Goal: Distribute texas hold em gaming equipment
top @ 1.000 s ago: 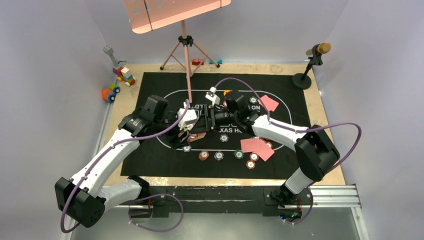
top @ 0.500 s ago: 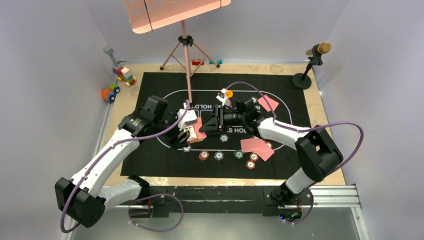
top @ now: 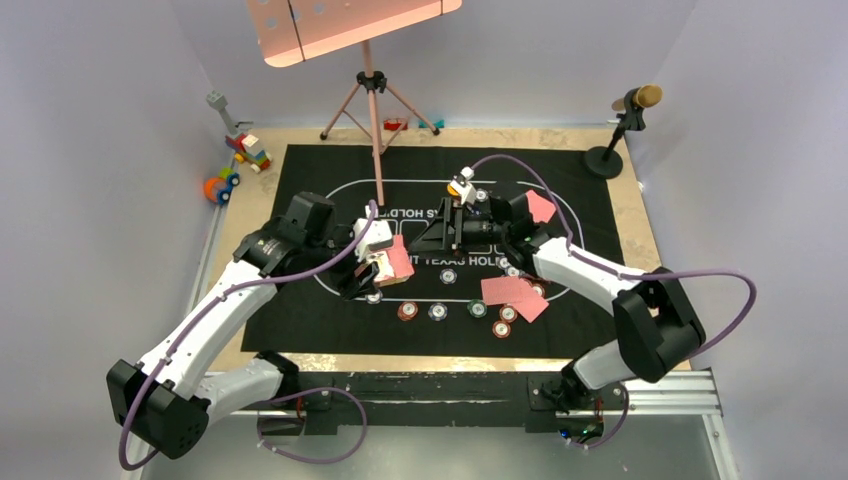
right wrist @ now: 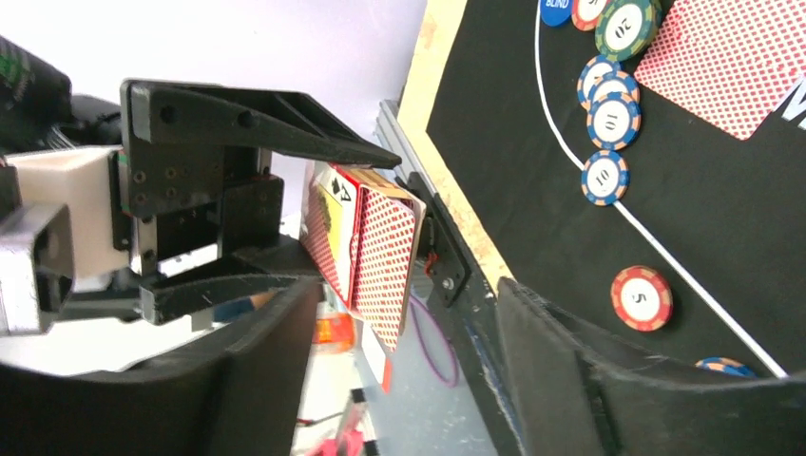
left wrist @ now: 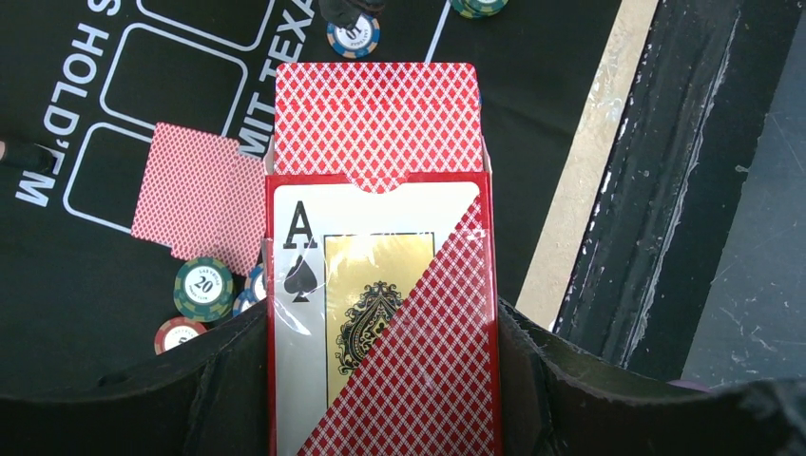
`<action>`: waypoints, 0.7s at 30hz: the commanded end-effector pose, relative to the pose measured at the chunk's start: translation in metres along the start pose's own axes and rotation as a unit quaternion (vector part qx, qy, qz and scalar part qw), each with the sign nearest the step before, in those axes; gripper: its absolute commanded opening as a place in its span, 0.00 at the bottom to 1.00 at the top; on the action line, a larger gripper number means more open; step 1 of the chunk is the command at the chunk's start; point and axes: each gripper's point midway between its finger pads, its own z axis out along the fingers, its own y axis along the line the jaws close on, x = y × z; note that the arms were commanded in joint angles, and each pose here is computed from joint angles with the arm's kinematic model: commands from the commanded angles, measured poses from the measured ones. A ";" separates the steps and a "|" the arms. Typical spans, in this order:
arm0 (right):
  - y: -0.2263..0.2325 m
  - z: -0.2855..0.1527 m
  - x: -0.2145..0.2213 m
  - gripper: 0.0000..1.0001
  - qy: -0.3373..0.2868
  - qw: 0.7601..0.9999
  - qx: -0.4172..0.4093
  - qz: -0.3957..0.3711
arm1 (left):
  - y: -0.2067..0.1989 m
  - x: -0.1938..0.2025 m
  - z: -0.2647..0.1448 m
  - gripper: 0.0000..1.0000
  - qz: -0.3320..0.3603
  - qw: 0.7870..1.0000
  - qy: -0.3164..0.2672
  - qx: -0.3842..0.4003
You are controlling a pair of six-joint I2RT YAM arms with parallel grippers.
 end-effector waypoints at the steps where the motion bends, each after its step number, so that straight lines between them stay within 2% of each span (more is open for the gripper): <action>1: 0.021 0.002 0.004 0.79 0.001 0.999 -0.036 -0.027 | -0.001 -0.029 -0.006 0.09 0.017 0.998 -0.054 0.003; 5: 0.042 0.026 0.012 0.85 0.027 0.997 -0.053 -0.046 | -0.002 -0.032 -0.005 0.09 0.010 0.998 -0.063 0.006; 9: 0.058 0.038 0.015 0.81 0.041 0.994 -0.097 -0.031 | 0.000 -0.038 -0.005 0.09 0.006 0.997 -0.073 0.003; 16: 0.068 0.036 0.017 0.53 0.041 0.989 -0.143 0.008 | 0.005 -0.035 -0.001 0.09 -0.003 0.998 -0.070 -0.006; 21: 0.068 0.036 0.018 0.34 0.040 0.988 -0.149 0.014 | 0.008 -0.037 -0.001 0.14 -0.001 0.998 -0.069 -0.013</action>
